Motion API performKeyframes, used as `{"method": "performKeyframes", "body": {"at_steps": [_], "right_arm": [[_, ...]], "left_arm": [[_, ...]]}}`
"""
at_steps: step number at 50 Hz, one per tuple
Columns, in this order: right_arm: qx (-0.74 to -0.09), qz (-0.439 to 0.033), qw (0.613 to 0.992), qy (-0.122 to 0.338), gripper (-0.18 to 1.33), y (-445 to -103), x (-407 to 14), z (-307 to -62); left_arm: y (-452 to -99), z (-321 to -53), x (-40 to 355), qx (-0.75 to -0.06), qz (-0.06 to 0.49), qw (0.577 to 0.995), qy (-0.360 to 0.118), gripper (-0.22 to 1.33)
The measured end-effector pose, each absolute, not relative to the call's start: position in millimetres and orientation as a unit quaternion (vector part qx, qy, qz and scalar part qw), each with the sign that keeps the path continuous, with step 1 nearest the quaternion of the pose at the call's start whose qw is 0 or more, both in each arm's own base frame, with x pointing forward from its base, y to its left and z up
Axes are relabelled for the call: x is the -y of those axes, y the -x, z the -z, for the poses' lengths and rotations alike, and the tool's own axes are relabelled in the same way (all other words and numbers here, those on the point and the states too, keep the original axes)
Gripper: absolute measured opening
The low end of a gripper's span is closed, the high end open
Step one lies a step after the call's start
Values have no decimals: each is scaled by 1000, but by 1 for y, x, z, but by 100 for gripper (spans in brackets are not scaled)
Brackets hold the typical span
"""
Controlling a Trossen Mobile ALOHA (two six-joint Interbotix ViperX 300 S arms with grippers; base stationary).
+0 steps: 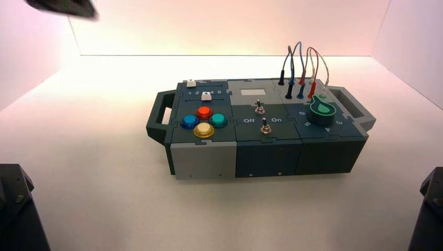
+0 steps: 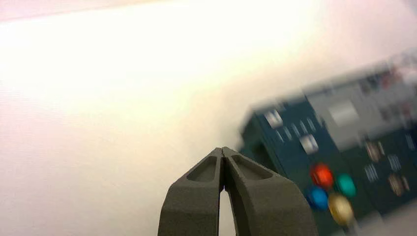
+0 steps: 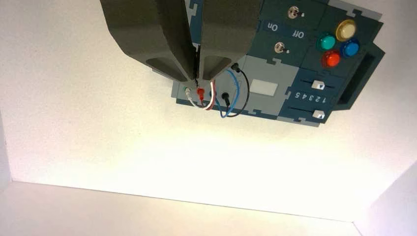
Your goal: Push the yellow button with the left gripper.
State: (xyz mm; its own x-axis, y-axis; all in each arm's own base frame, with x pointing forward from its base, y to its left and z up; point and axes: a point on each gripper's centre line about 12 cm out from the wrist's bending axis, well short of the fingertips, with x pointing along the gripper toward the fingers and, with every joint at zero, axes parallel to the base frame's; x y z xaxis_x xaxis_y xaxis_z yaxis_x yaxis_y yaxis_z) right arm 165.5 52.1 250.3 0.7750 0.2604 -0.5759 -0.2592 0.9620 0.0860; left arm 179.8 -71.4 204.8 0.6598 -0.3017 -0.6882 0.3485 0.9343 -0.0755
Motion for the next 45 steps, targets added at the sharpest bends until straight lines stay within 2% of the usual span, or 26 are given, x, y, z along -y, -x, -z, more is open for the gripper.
{"method": "performKeyframes", "body": {"at_steps": [5,9,10,20,37,45], "right_arm": [[-317,-138,938,1,-14,-168,-53,-246],[-323,-137,936,2,-14,-169,-53,-244],[-329,-136,934,3,-14,-171,-54,-242],[-353,-134,926,6,-14,-176,-55,-232],[-359,-134,924,4,-14,-178,-56,-230],[-361,-134,923,4,-14,-178,-56,-229]], "left_arm": [[-175,-187,98,-429,234,870,-73,-17],[-171,-181,110,-446,259,852,-92,-17],[-166,-177,122,-456,284,836,-110,-16],[-148,-175,153,-460,349,803,-146,-16],[-149,-171,163,-472,363,785,-170,-16],[-156,-159,177,-498,373,757,-202,-16]]}}
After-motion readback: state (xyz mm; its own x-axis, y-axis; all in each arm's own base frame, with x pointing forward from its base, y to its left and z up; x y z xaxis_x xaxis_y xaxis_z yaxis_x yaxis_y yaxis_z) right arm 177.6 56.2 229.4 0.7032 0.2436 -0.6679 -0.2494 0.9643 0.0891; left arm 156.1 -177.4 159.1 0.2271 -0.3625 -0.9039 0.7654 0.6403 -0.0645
